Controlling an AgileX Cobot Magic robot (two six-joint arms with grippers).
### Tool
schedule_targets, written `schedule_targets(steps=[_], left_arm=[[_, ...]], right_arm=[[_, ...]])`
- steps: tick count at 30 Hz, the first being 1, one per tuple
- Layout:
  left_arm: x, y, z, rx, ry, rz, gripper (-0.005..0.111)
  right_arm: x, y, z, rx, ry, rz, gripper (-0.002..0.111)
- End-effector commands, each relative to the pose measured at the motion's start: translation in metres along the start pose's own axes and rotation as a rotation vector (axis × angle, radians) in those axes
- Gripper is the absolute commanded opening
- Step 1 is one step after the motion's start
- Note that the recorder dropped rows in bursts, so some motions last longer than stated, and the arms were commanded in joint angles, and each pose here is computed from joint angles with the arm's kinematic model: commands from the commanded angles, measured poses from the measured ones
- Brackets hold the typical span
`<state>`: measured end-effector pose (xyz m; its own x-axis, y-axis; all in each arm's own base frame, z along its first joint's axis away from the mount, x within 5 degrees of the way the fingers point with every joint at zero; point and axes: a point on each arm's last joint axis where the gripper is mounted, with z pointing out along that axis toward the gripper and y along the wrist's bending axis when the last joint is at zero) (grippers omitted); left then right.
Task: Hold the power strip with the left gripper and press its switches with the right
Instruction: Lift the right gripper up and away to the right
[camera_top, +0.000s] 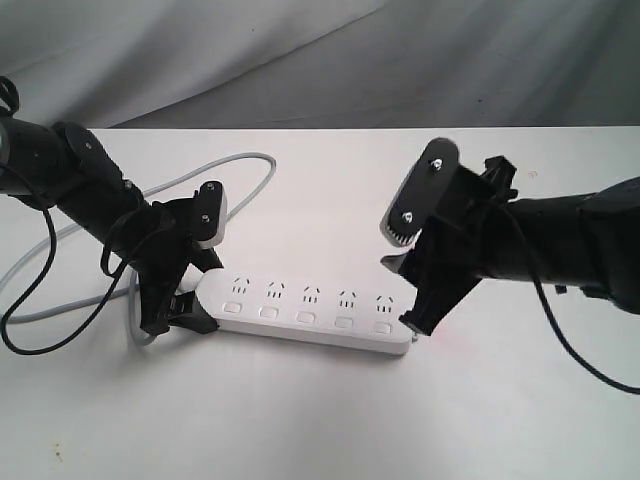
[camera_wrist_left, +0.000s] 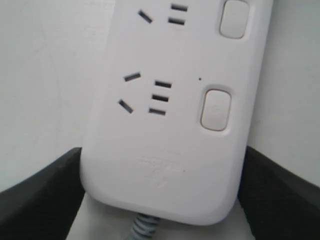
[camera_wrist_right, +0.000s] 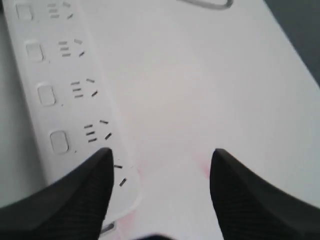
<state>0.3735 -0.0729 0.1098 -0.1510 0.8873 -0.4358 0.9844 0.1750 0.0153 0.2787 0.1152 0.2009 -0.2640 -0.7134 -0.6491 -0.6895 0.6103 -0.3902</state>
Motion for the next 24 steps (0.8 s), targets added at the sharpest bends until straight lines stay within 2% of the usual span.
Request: schedule_targets(steps=[1,6,10,24], left_arm=[[-0.002,0.001,0.001,-0.010,-0.002,-0.005,0.073],[-0.002,0.001,0.001,-0.010,-0.002,-0.007,0.073],[-0.002,0.001,0.001,-0.010,-0.002,-0.007,0.073],[-0.002,0.001,0.001,-0.010,-0.002,-0.005,0.073]], right_arm=[[-0.015,-0.008,-0.029,0.048,-0.095,0.044,0.047],[-0.030,-0.008,-0.057,0.089,-0.187,0.024,0.017],[-0.039,-0.005,-0.072,0.094,-0.242,0.021,0.000],[-0.044,-0.004,-0.081,0.083,-0.282,0.047,0.000]])
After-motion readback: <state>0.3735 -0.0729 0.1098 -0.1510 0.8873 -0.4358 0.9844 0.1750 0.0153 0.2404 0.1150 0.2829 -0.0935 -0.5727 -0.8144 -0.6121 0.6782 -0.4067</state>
